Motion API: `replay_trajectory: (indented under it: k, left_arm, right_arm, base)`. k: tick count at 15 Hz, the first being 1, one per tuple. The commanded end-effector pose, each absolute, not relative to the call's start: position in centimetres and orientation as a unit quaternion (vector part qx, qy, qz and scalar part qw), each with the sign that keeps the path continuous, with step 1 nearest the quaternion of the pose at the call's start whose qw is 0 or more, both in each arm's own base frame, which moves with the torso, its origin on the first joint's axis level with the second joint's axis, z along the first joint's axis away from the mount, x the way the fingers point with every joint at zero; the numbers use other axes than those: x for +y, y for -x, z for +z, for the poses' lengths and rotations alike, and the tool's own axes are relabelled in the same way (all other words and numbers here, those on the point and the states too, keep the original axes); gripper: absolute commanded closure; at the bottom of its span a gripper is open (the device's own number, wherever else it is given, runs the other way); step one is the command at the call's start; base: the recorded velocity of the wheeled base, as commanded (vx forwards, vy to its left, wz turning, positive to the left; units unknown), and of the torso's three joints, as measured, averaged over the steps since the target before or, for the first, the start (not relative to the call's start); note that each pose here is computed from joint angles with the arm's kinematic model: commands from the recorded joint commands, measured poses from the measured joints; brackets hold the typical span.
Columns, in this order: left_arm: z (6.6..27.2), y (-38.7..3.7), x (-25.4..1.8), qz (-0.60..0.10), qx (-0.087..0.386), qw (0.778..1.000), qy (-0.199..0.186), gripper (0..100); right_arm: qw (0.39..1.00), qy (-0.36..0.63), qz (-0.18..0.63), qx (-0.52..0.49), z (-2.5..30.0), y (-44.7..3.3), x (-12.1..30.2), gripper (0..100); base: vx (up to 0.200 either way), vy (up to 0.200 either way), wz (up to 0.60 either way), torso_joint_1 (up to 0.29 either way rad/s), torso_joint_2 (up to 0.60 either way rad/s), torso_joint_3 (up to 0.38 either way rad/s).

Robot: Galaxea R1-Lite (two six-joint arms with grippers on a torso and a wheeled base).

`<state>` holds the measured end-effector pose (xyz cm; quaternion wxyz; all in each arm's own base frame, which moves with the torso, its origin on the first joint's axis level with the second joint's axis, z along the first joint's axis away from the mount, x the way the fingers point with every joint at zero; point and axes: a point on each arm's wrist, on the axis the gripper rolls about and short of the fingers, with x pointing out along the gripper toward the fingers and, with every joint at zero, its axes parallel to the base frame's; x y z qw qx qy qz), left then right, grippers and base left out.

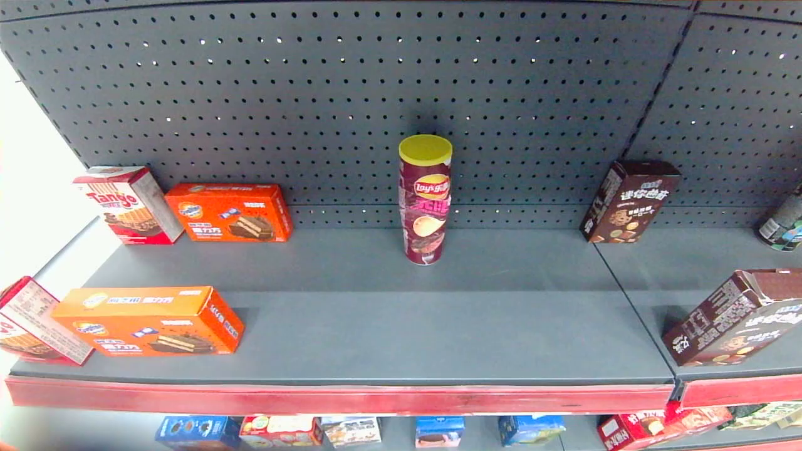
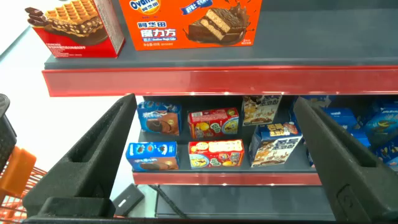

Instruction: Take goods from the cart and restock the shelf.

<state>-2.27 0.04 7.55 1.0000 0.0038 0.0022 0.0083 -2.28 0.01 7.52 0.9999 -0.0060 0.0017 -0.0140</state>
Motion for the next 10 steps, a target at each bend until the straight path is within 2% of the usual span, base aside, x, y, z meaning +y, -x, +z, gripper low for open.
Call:
replay_trajectory:
  k: [1, 10]
  left_arm:
    - [7.57, 2.27, 0.04, 0.008, 0.002, 1.0, -0.004, 0]
    - [7.57, 2.27, 0.03, 0.007, 0.002, 1.0, -0.004, 0]
  right_arm:
    - [1.0, 0.006, -0.014, 0.002, 7.52, 2.28, 0.01, 0]
    - [1.0, 0.006, -0.014, 0.002, 7.52, 2.28, 0.01, 0]
  base:
    - [0.0, 0.0, 0.0, 0.0, 0.0, 0.0]
    - [0.0, 0.0, 0.0, 0.0, 0.0, 0.0]
